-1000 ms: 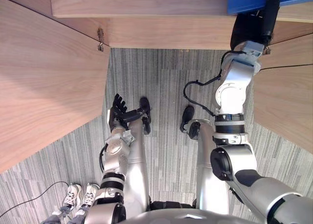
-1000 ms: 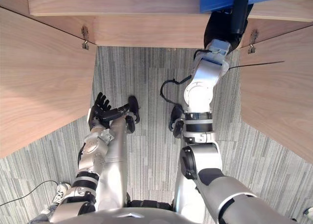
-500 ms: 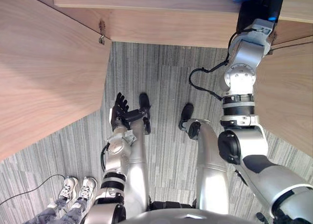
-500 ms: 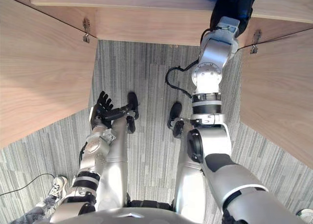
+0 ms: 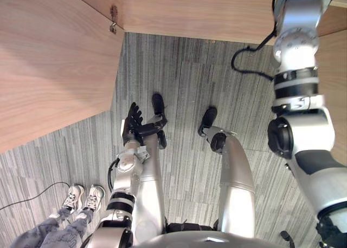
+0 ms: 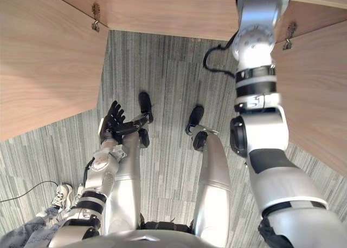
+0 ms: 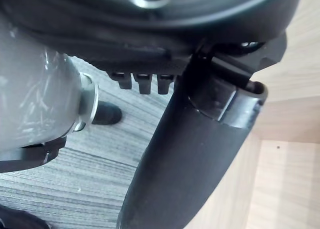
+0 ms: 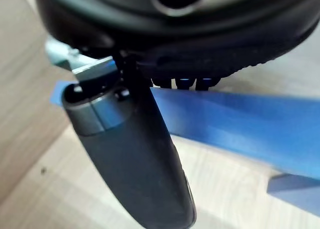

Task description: Walk over to the cabinet, pick up the folder, carry it to the office cabinet, place the folder inside the office cabinet, then close the office cabinet door

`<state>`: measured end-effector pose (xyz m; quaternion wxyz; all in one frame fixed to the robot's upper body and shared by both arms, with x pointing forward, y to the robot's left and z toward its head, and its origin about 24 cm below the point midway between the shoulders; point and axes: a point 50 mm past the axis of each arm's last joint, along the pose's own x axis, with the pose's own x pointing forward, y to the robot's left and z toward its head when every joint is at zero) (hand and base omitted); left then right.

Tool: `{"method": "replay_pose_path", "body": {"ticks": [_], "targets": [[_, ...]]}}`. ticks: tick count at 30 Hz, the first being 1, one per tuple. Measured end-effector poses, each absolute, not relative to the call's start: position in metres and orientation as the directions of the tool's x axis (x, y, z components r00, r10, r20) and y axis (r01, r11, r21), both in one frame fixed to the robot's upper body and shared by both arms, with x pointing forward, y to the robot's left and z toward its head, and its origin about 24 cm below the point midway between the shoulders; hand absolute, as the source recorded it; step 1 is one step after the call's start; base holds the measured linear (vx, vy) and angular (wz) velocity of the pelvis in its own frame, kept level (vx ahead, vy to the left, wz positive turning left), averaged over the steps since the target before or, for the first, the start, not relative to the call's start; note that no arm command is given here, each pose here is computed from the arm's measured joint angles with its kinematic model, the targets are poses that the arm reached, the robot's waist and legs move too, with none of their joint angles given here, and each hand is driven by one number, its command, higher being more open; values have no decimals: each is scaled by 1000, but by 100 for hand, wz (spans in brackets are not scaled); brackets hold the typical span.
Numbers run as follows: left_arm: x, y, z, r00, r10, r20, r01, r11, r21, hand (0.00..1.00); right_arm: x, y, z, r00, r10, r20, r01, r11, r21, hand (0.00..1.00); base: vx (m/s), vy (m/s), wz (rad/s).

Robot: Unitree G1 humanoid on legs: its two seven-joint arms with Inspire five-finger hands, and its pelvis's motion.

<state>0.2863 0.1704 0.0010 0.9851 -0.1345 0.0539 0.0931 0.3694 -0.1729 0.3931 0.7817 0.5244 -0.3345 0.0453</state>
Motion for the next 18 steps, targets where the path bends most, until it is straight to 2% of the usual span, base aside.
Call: {"method": "replay_pose_path", "body": {"ticks": [6,13,18], "targets": [[286,164,-1,980,143,-138,-174,951,-254,100,359,-162,417,710,-213,671,-475,558,680,100,37,62,4],[285,160,-3,981,121,-152,-157,954,-254,100,360,-151,416,715,-155,681,-452,641,621,100,26,93,-7],[286,160,-3,981,120,-155,-157,954,-254,100,361,-155,416,718,-149,679,-442,656,612,100,18,77,-6]]}}
